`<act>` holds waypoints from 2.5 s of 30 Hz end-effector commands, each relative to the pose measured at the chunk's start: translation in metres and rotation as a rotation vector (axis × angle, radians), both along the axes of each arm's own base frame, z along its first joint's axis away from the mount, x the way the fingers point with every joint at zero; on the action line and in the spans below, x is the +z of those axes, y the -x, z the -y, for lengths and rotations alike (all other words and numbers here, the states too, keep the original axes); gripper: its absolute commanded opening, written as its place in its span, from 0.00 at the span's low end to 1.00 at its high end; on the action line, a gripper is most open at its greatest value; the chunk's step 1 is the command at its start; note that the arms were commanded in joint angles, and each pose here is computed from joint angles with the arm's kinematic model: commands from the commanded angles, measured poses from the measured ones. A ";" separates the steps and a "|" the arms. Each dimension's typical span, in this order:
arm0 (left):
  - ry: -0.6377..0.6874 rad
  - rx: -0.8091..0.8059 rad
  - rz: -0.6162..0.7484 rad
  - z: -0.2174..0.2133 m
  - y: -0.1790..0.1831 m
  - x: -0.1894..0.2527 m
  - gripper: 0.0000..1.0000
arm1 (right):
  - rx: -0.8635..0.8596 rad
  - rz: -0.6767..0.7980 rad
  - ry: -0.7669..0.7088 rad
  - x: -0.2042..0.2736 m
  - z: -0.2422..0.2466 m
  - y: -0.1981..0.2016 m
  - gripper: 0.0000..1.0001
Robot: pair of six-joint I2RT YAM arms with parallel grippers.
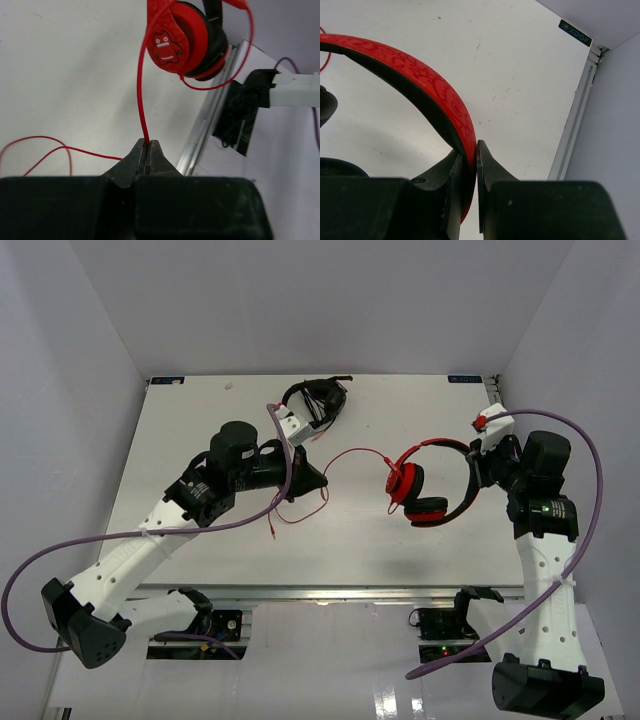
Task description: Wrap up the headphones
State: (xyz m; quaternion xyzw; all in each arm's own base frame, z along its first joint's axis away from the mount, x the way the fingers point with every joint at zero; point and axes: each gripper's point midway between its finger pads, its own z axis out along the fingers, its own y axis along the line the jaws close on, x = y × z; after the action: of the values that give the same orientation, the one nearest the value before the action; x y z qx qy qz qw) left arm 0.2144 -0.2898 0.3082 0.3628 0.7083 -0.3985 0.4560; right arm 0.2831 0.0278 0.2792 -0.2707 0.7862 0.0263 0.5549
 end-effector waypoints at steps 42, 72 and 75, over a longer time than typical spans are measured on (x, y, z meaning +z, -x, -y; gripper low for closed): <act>0.038 0.091 -0.114 0.003 -0.030 0.002 0.00 | 0.400 -0.104 -0.191 -0.014 -0.121 0.044 0.08; 0.308 -0.049 -0.121 0.042 -0.038 -0.077 0.00 | 0.309 -0.293 -0.592 0.073 -0.144 0.010 0.08; 0.295 -0.043 -0.125 0.043 -0.040 -0.090 0.00 | 0.314 -0.275 -0.608 0.086 -0.143 0.007 0.08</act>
State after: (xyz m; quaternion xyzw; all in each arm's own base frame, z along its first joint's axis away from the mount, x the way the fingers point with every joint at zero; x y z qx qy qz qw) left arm 0.2573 -0.3319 0.2334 0.2754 0.6611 -0.5305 0.4534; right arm 0.2698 0.1676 0.2989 -0.2108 0.8069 0.3512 0.4256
